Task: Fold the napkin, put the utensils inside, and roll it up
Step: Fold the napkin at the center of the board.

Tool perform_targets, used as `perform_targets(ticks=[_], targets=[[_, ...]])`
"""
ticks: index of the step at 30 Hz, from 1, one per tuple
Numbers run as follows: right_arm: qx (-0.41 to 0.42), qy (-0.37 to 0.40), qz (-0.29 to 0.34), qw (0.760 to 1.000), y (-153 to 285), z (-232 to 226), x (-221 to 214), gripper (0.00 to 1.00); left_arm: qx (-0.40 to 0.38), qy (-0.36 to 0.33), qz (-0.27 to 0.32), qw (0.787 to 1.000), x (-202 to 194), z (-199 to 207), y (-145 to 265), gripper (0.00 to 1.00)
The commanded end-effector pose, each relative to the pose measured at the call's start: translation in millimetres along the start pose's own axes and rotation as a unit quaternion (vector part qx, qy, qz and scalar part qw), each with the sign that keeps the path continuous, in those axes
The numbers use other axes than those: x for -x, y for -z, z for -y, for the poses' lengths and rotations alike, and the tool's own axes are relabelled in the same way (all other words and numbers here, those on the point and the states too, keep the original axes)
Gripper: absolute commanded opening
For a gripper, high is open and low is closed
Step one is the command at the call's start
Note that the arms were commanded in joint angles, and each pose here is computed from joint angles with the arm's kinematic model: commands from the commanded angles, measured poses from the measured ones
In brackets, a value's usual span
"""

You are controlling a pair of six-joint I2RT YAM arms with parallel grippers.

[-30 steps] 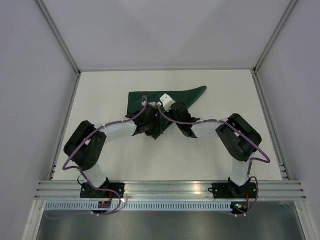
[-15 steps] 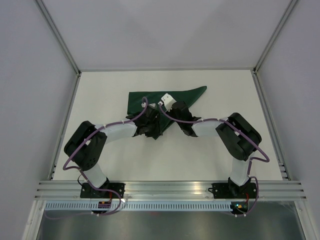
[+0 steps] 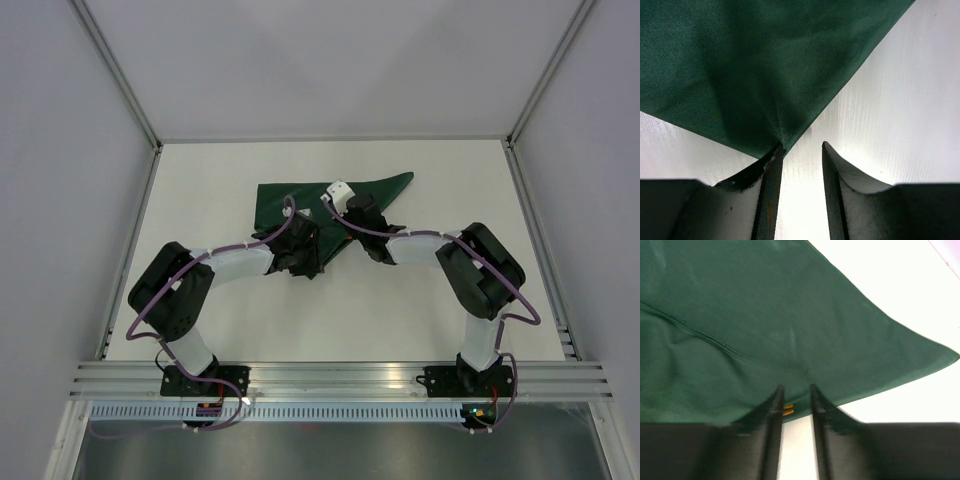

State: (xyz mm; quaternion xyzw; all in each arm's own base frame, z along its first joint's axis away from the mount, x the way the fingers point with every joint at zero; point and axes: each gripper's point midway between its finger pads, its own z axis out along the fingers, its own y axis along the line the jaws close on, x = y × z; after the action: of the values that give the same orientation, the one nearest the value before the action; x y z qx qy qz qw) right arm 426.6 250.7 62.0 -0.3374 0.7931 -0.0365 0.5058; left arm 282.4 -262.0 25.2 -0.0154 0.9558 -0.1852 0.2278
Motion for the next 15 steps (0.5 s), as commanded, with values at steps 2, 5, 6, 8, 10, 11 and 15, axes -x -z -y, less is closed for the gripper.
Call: perform_targets(ticks=[2,5,6,8,10,11,15], targets=[[0.008,-0.054,-0.001,0.998,-1,16,16,0.39,0.000,0.015,0.003,1.000,-1,2,1,0.42],[0.005,-0.087,-0.013,0.996,-1,30,18,0.49,0.001,0.014,0.000,1.000,-4,0,2,0.42],[0.002,-0.098,-0.010,0.995,-2,37,25,0.51,0.000,0.013,0.003,1.000,-3,0,4,0.42],[-0.003,-0.129,-0.028,0.991,-3,51,19,0.57,0.003,0.012,0.002,1.000,-4,-2,5,0.42],[0.001,-0.154,-0.042,0.987,-7,63,20,0.60,0.007,0.009,0.000,1.000,-6,-4,6,0.42],[-0.012,-0.175,-0.047,0.983,-10,83,15,0.60,0.007,0.009,0.000,1.000,-6,-4,6,0.42],[-0.032,-0.249,-0.066,0.966,-19,134,11,0.63,0.009,0.006,-0.002,1.000,-8,-7,9,0.42]])
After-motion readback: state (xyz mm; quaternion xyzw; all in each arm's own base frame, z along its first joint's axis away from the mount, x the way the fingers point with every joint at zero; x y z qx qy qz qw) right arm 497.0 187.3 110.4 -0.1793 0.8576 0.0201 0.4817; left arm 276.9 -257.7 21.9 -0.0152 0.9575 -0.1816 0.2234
